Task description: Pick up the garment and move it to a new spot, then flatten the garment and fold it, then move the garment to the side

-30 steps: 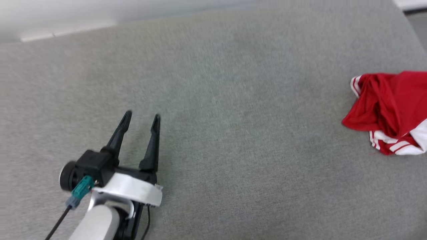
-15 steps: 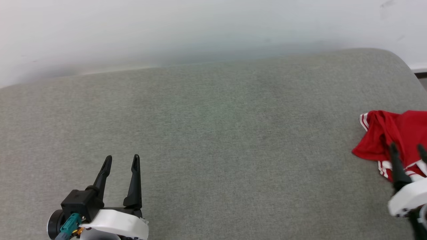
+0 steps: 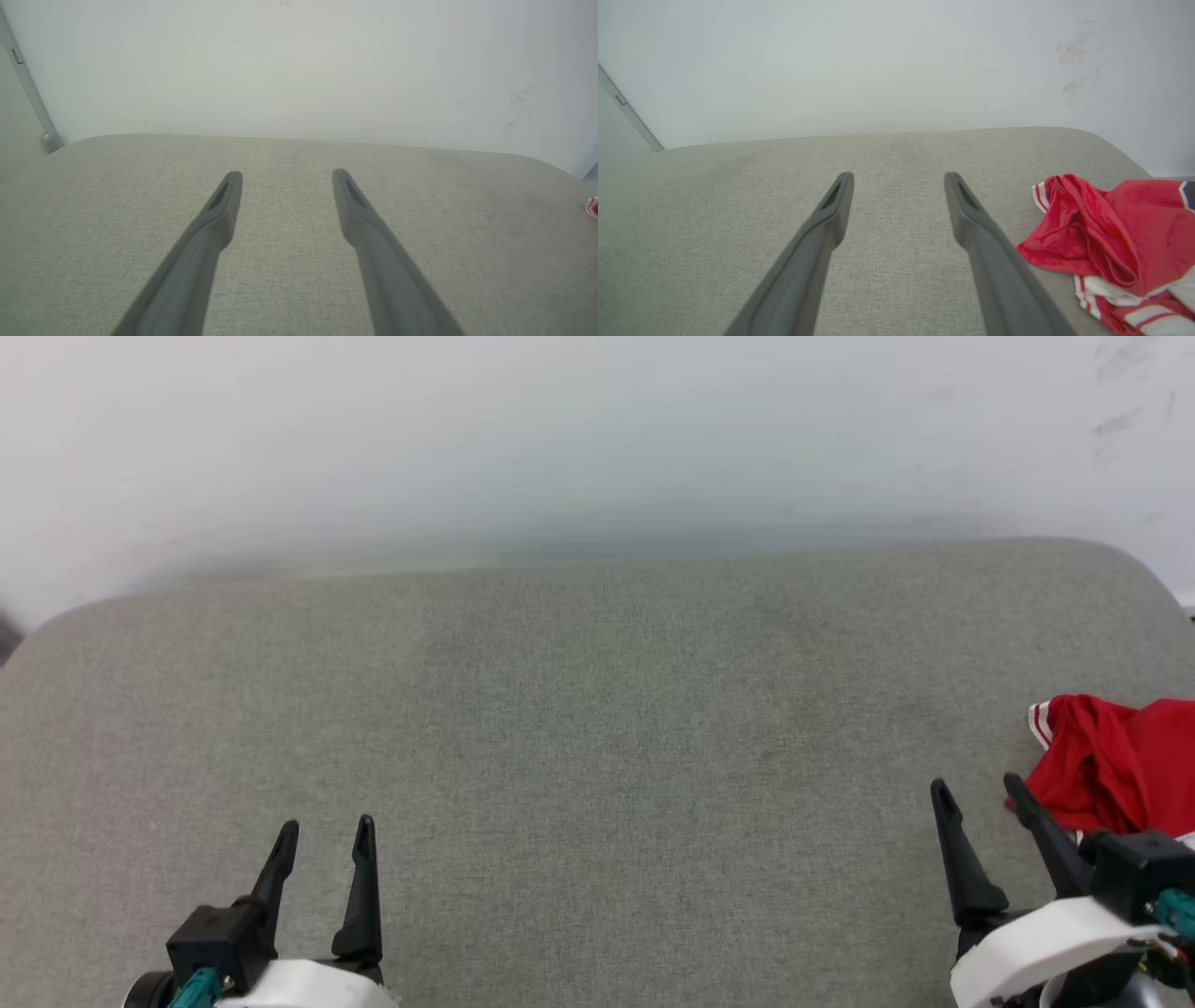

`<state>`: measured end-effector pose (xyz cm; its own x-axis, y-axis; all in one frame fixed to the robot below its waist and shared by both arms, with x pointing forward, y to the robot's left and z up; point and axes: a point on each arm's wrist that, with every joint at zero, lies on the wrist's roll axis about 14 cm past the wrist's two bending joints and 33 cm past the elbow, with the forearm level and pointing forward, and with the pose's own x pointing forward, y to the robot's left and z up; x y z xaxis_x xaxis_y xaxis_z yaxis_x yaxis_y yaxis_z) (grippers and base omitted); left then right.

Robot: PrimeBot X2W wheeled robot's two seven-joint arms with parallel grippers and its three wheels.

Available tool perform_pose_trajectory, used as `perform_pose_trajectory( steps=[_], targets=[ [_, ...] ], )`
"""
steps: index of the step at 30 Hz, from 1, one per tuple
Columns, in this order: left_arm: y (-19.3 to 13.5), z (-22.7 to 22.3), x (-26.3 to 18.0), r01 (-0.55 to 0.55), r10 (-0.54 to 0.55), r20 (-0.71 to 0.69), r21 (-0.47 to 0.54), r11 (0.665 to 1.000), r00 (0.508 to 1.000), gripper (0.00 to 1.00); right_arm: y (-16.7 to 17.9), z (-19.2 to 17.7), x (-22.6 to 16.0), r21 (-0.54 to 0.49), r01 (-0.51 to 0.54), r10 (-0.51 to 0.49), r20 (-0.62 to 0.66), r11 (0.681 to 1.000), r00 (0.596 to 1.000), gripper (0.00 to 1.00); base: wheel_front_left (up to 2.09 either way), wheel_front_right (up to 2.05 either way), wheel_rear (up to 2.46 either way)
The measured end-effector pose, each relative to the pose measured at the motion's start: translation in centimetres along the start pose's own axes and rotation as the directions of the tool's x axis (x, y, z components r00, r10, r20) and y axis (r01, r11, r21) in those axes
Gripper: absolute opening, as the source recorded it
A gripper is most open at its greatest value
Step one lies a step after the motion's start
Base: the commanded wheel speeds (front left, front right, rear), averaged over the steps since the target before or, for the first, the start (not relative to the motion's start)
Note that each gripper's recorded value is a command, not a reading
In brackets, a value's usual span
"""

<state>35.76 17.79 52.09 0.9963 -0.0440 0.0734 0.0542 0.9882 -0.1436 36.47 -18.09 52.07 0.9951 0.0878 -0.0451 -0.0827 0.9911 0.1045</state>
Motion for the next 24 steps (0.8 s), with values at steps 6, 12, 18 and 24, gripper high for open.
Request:
perform_pose_trajectory(
  steps=[6,12,18,24],
  targets=[
    [-0.3,-0.1,-1.5,-0.009,0.009,-0.002,0.002,1.0,1.0,1.0,0.8,0.8,-2.0,0.005,-0.007,0.007,0.018,1.0,1.0,1.0,0.0,0.0,0.0],
    [-0.3,0.2,-2.3,-0.021,0.021,0.005,0.006,1.0,1.0,1.0,0.6,1.0,-3.1,0.0,0.002,-0.002,0.014,1.0,1.0,1.0,0.0,0.0,0.0],
    [-0.1,0.3,-2.4,-0.022,0.022,0.01,0.014,1.0,1.0,1.0,1.2,1.0,-3.2,-0.008,-0.014,0.014,0.001,1.0,1.0,1.0,0.0,0.0,0.0],
    [0.0,0.2,-2.3,-0.022,0.022,0.006,0.017,1.0,1.0,1.0,1.3,1.0,-3.1,-0.006,-0.017,0.017,-0.003,1.0,1.0,1.0,0.0,0.0,0.0]
  ],
)
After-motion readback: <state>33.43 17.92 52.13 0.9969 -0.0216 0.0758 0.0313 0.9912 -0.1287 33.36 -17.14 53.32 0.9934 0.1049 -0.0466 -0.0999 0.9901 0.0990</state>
